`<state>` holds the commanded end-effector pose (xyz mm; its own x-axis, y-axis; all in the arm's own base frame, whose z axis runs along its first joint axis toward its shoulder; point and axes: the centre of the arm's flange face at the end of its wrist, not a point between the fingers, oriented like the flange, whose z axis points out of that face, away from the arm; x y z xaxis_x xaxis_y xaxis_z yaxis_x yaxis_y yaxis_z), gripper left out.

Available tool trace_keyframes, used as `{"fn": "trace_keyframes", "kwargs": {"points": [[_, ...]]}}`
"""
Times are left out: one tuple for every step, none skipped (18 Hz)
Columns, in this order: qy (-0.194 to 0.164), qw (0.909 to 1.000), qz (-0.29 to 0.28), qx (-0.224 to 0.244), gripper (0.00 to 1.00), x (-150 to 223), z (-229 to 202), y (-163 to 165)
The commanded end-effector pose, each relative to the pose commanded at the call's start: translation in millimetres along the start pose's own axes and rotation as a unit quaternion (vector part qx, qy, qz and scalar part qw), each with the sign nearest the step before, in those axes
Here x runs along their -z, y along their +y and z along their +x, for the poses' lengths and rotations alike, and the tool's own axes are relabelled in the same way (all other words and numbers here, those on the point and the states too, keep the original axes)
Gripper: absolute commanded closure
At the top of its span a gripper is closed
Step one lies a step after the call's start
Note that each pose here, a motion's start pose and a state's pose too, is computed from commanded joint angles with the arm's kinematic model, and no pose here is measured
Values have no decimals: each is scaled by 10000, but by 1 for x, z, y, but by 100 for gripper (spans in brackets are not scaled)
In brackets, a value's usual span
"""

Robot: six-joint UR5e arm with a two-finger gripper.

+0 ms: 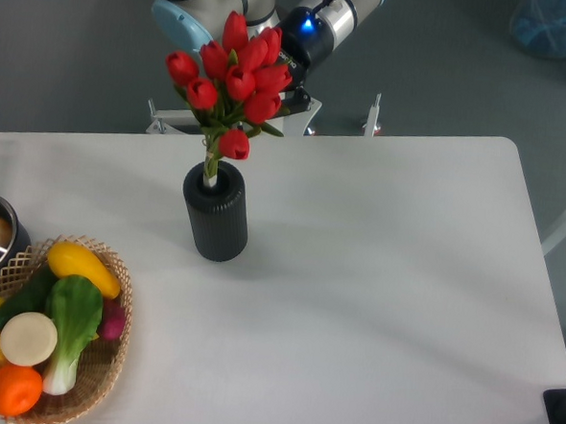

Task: Insert the flowers into the vase
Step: 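Lower the tulip stems into the black vase opening, then push the tulips further down into the vase with the gripper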

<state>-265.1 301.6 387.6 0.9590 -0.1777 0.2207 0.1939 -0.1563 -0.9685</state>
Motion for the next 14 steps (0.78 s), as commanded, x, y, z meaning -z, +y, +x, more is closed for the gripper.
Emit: {"fn": "trace_keyframes", "kwargs": {"points": [[1, 10000, -9, 8, 92, 0, -2, 2], [-2, 10000, -9, -52, 91, 0, -4, 5], [-12, 9999, -8, -112, 89, 0, -4, 8], [-7, 9998, -10, -174, 89, 0, -4, 12], [8, 9998, -15, -184, 89, -1, -4, 18], [22, 9998, -26, -193, 88, -2, -6, 23], [27, 9997, -28, -246, 88, -3, -6, 27], [41, 9997, -32, -248, 88, -4, -6, 31], [52, 9997, -35, -242, 88, -4, -7, 33], [60, 9997, -37, -227, 88, -5, -7, 39], [66, 9997, -39, -242, 87, -5, -7, 42], [68, 9996, -47, -258, 87, -6, -7, 46], [71, 9996, -48, -281, 87, -6, -7, 48], [76, 9996, -50, -274, 86, -6, -7, 51]]}}
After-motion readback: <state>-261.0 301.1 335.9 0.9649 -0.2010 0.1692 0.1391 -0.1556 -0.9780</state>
